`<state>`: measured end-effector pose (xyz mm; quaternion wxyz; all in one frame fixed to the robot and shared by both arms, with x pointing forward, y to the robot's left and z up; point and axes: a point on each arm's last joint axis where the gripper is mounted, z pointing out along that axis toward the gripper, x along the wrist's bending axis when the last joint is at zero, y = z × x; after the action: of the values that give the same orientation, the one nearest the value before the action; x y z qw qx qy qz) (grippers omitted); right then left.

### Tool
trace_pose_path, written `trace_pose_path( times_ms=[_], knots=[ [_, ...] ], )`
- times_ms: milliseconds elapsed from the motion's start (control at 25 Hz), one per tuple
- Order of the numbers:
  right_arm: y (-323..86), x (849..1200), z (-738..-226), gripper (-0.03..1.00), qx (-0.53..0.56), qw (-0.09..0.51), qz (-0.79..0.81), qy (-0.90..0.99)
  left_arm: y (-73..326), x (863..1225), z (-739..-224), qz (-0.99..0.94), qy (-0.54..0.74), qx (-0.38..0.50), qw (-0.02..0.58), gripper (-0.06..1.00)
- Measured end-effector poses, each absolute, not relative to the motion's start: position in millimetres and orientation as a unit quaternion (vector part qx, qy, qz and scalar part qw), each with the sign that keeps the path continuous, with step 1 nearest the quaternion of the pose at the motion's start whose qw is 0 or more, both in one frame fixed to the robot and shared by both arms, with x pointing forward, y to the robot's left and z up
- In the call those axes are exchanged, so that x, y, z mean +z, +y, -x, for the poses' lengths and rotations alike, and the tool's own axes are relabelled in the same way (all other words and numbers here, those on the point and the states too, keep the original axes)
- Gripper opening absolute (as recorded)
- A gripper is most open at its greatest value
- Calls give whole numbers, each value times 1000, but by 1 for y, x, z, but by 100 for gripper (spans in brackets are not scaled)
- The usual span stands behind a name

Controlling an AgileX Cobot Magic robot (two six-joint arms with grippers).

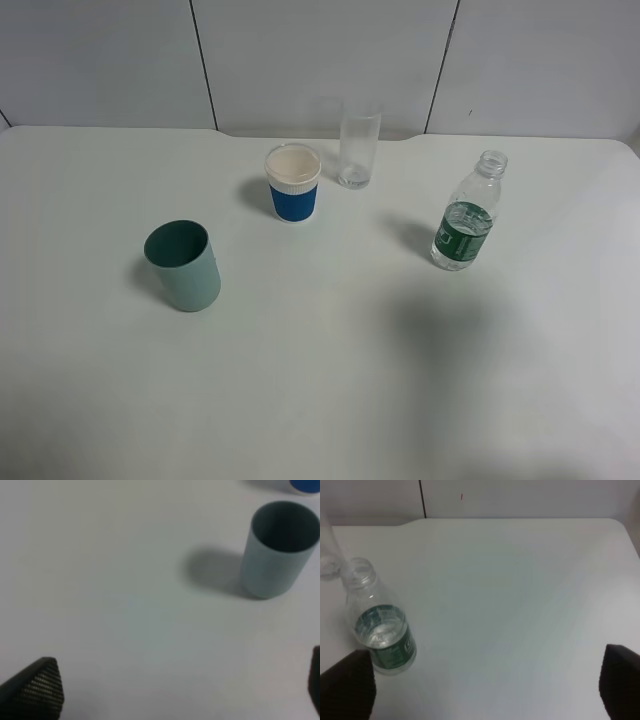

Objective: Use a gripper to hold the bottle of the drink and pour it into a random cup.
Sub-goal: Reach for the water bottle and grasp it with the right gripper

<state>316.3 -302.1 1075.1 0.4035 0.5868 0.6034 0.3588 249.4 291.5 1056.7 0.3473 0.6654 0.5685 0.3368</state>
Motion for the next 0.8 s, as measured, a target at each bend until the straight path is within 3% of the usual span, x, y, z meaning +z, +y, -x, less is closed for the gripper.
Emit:
trace_pose_path(
  times_ms=[400,800],
  knots=[
    [-302,1073,-345,88,361,415,-567,613,292,1057,-249,-665,568,337,347,99],
    [-302,1034,-370,88,354,401,-574,620,292,1057,-249,-665,568,337,347,99]
  ],
)
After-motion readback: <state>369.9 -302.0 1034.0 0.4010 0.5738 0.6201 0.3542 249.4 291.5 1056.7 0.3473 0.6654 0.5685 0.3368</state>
